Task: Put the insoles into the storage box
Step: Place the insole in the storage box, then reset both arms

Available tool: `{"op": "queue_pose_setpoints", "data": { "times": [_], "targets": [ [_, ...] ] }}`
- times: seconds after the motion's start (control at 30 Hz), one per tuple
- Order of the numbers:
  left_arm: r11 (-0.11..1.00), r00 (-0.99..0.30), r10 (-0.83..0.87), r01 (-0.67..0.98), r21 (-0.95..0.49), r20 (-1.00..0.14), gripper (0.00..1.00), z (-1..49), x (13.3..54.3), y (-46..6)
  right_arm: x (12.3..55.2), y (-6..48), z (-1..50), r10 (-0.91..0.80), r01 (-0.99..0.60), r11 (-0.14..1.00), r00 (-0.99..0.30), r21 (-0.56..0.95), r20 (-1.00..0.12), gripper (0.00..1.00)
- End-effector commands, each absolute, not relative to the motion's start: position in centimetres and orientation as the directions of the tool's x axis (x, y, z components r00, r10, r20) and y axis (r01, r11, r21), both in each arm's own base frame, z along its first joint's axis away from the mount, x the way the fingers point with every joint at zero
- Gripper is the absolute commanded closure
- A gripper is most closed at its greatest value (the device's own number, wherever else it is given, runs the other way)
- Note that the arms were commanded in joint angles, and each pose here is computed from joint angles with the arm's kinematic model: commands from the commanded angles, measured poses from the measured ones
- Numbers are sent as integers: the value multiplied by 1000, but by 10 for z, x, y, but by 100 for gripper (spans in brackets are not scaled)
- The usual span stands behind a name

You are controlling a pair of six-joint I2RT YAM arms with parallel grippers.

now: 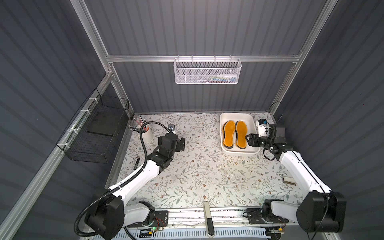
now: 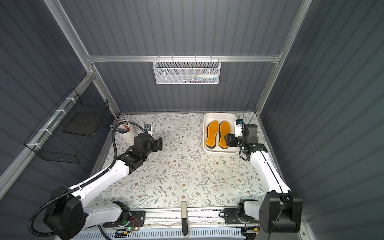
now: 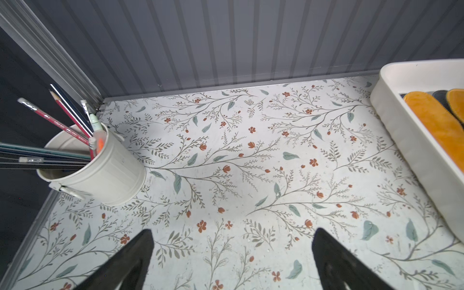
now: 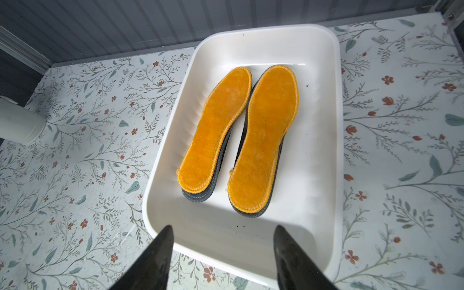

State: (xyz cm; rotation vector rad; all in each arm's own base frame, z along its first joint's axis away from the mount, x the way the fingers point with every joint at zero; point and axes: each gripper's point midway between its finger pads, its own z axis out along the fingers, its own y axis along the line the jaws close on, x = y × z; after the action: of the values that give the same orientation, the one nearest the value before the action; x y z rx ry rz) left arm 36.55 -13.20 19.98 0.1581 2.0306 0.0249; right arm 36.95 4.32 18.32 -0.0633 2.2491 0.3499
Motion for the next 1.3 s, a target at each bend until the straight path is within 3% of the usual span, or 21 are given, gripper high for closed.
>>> {"op": "queue_pose_setpoints", "data": {
  "times": [0.0,0.2,0.77,1.27],
  "targets": [
    [986,-382,163,87,140,-910,0,206,372,-117,386,37,179,51,-174,969,-552,175,-832,34],
    [984,-375,178,60,168,-910,0,189,381,-94,387,30,162,-6,-187,980,-382,70,-924,21],
    [977,-367,205,23,211,-907,0,137,399,-50,382,-2,128,13,-47,999,-229,24,-973,1],
    [970,-404,222,3,242,-887,0,78,415,-40,384,-17,122,55,40,998,-217,48,-975,1]
  ]
}}
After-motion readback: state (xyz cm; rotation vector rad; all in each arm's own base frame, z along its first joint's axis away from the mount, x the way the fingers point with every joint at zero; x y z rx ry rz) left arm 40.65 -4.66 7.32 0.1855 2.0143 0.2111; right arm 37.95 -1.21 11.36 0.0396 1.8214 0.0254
